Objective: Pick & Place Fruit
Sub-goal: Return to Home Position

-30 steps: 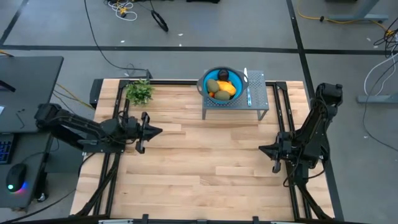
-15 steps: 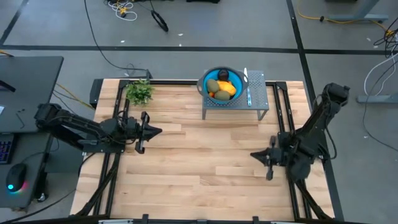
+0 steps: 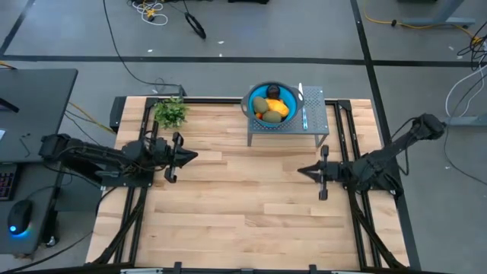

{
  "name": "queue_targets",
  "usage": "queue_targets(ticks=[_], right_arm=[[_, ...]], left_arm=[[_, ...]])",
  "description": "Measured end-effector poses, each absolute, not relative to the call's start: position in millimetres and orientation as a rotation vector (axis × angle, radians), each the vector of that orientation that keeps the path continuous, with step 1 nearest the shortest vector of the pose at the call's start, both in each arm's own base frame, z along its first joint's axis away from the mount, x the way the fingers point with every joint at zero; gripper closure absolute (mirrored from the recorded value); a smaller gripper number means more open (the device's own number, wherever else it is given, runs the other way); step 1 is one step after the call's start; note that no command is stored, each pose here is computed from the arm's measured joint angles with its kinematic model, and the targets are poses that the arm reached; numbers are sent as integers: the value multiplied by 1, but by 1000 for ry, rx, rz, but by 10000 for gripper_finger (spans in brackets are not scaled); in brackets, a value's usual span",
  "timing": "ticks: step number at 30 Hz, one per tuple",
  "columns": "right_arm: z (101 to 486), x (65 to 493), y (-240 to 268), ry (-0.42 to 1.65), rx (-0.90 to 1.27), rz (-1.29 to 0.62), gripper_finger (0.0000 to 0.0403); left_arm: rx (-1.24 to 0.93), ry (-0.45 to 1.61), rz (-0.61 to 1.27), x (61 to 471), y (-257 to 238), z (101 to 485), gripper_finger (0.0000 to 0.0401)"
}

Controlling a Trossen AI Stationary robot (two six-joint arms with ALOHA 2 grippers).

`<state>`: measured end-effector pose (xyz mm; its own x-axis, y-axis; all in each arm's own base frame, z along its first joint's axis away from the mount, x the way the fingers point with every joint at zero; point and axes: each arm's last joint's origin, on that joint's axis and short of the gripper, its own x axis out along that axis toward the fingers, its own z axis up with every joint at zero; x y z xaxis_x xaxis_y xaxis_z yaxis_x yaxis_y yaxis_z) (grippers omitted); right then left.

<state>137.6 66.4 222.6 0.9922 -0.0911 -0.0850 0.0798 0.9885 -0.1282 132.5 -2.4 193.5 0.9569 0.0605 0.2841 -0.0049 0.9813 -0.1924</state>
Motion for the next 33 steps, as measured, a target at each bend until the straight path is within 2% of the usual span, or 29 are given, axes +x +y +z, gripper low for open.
queue_targets(ticks=[8, 12, 18, 25, 33], right_arm=[[222, 99, 37, 146, -54, -201, 382], [210, 87, 30, 121, -42, -200, 382], [203, 76, 20, 36, -104, -212, 382], [203, 78, 14, 49, -138, -206, 382], [173, 91, 9, 75, -78, -155, 382]], left_arm=[[-158, -246, 11, 129, -1, 191, 395], [-122, -193, 56, 128, 0, 186, 396], [-105, -174, 27, 127, -1, 185, 392], [-100, -160, 29, 128, -1, 183, 396], [-83, -166, 34, 127, -1, 184, 384]])
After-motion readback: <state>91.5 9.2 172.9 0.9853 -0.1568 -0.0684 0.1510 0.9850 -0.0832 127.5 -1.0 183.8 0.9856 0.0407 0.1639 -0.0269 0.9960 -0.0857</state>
